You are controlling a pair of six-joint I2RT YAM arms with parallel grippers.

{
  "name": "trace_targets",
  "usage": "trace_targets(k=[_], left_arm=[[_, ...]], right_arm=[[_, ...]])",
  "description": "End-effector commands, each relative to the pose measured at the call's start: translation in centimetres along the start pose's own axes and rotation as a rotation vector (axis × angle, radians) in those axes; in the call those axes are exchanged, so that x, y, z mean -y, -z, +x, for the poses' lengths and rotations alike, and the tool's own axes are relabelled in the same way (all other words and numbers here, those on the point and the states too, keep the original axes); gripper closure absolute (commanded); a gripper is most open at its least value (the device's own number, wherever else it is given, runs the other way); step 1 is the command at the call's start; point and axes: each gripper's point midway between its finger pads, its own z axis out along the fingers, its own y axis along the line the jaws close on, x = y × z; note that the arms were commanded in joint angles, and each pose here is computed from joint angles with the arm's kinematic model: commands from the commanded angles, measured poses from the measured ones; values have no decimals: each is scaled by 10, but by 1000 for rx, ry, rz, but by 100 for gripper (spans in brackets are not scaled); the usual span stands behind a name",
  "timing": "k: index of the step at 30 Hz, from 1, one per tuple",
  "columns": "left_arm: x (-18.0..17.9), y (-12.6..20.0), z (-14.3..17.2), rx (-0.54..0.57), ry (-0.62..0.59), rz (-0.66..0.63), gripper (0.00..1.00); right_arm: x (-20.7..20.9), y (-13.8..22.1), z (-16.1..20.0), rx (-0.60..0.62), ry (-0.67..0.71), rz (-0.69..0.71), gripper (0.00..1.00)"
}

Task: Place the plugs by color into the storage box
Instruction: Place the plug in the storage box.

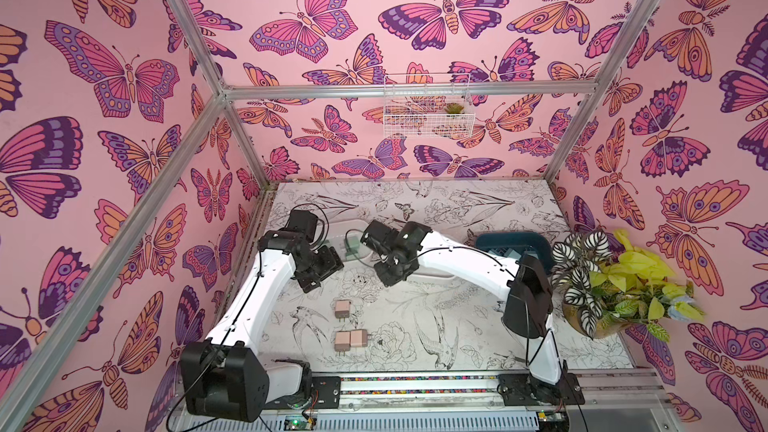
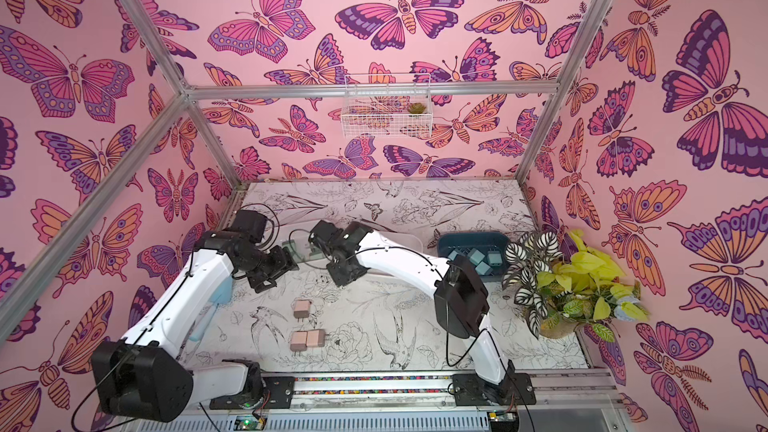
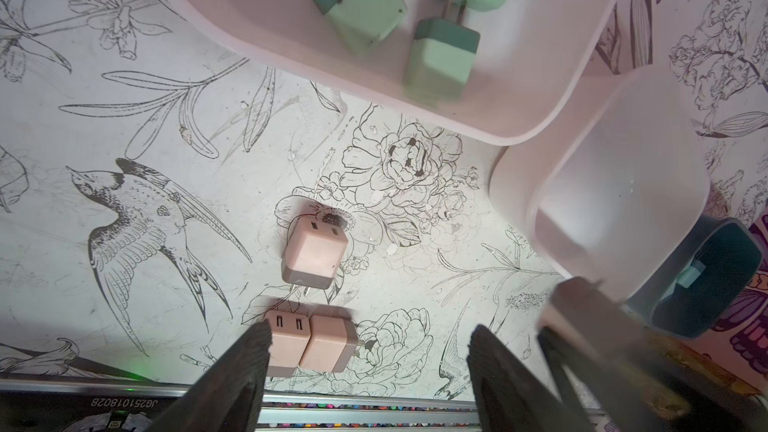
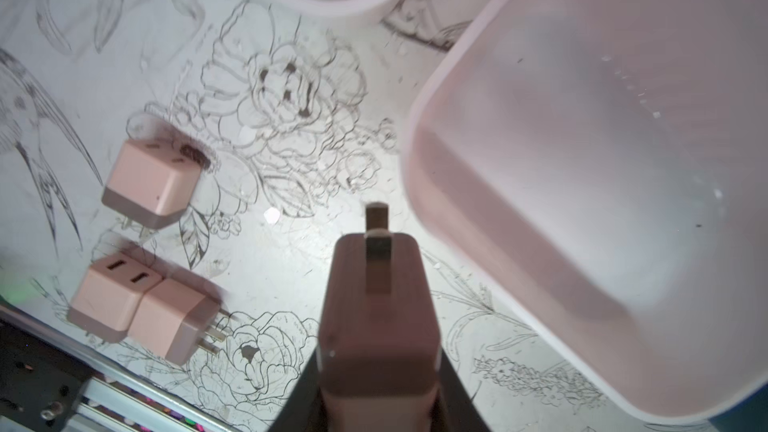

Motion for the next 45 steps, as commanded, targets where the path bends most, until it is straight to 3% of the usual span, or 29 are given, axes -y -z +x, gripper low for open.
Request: trace_targets(k=[1, 8, 22, 25, 28, 30, 35, 39, 45], left_arm=[[2, 4, -3, 6, -6, 6, 23], [5, 6, -4, 7, -2, 16, 23], [4, 6, 1, 0, 7, 22, 23], [3, 6, 2, -2, 8, 22, 23], [3, 5, 3, -4, 6, 22, 23], [3, 6, 2, -2, 7, 22, 23], [1, 17, -9, 30, 9, 23, 23], [-5, 37, -32, 86, 49, 37, 23], [-9, 49, -48, 119, 100, 27, 23]], right_arm=[[39, 3, -16, -11, -29, 47, 70], [72, -47, -42, -76, -116, 24, 70], [71, -110, -14, -177, -132, 48, 70], [73, -114, -13, -180, -142, 57, 63], [76, -107, -15, -168, -152, 76, 34], [78, -93, -20, -139, -151, 88, 27], [71, -31, -34, -20, -104, 105, 25], [21, 7, -25, 31, 8, -8, 24], [-70, 1, 19, -20, 214, -125, 24]])
